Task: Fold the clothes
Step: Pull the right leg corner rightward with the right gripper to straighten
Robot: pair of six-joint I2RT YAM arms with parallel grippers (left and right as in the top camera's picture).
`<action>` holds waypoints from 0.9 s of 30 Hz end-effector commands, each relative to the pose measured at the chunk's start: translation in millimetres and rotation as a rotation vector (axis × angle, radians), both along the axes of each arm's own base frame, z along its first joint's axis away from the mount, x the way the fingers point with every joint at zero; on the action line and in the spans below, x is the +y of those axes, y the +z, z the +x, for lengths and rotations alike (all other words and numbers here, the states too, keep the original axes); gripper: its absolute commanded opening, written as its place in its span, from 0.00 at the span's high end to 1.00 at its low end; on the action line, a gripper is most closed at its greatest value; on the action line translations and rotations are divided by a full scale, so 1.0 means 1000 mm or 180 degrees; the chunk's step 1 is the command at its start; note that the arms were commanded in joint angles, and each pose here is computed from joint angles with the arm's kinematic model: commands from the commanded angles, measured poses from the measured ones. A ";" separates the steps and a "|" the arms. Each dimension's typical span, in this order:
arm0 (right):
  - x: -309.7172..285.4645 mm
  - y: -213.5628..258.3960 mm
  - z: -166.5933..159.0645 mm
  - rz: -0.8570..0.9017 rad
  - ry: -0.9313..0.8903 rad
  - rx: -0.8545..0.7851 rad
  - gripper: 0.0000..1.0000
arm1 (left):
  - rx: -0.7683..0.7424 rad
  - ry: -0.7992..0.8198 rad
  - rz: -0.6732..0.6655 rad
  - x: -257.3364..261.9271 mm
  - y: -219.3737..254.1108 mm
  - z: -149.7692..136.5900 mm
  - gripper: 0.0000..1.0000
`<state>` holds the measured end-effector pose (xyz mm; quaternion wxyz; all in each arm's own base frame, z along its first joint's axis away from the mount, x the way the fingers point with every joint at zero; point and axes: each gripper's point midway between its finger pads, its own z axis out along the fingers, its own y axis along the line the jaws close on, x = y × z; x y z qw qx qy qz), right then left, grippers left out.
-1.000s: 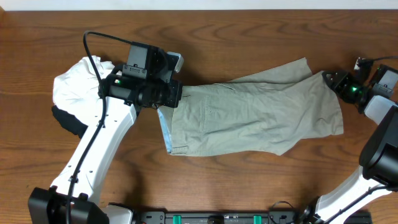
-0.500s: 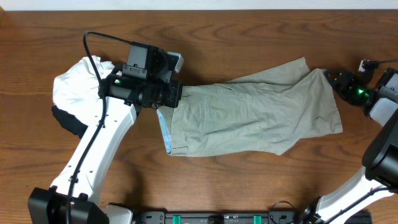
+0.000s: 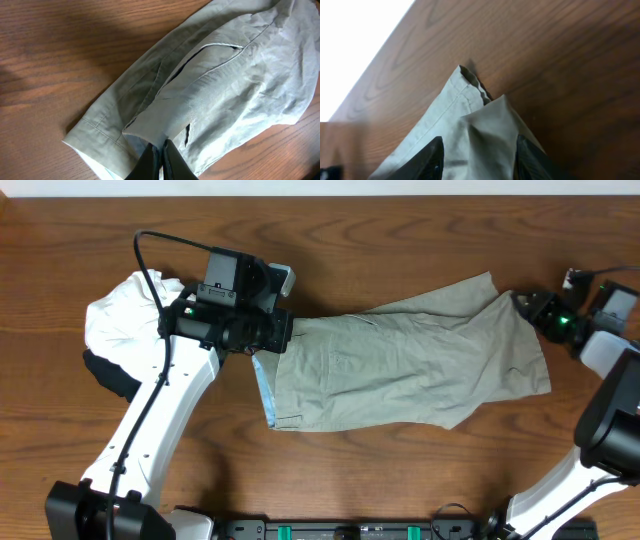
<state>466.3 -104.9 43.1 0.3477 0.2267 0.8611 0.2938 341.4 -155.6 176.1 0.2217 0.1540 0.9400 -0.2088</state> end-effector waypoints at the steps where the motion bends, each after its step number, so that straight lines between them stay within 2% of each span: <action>1: 0.000 -0.008 0.008 -0.0295 -0.0055 0.0072 0.58 | -0.0112 0.0007 -0.0003 0.001 0.012 0.003 0.94; 4: -0.001 -0.010 0.009 -0.0364 -0.0093 0.0094 0.75 | -0.0112 0.0007 -0.0003 0.001 0.012 0.003 0.94; 7: -0.006 -0.007 0.010 -0.0365 -0.0117 0.0048 0.99 | -0.0112 0.0008 -0.0003 0.001 0.012 0.003 0.94; 16: -0.021 0.034 0.004 -0.0091 -0.0063 -0.0245 0.99 | -0.0127 0.0008 -0.0008 0.001 0.014 0.003 0.94; 17: -0.023 0.037 0.002 -0.0097 -0.0078 -0.0248 0.98 | -0.0139 0.0007 -0.0011 0.001 0.015 0.003 0.94; 19: -0.024 0.038 0.001 -0.0091 -0.0088 -0.0239 0.80 | -0.0168 0.0008 -0.0019 0.001 0.019 0.002 0.94; 25: -0.018 0.030 0.004 -0.0268 -0.0080 -0.0154 0.58 | -0.0201 0.0007 -0.0027 0.001 0.023 0.000 0.94; 27: -0.017 0.026 0.007 -0.0383 -0.0130 -0.0106 0.55 | -0.0205 0.0008 -0.0029 0.001 0.023 0.001 0.94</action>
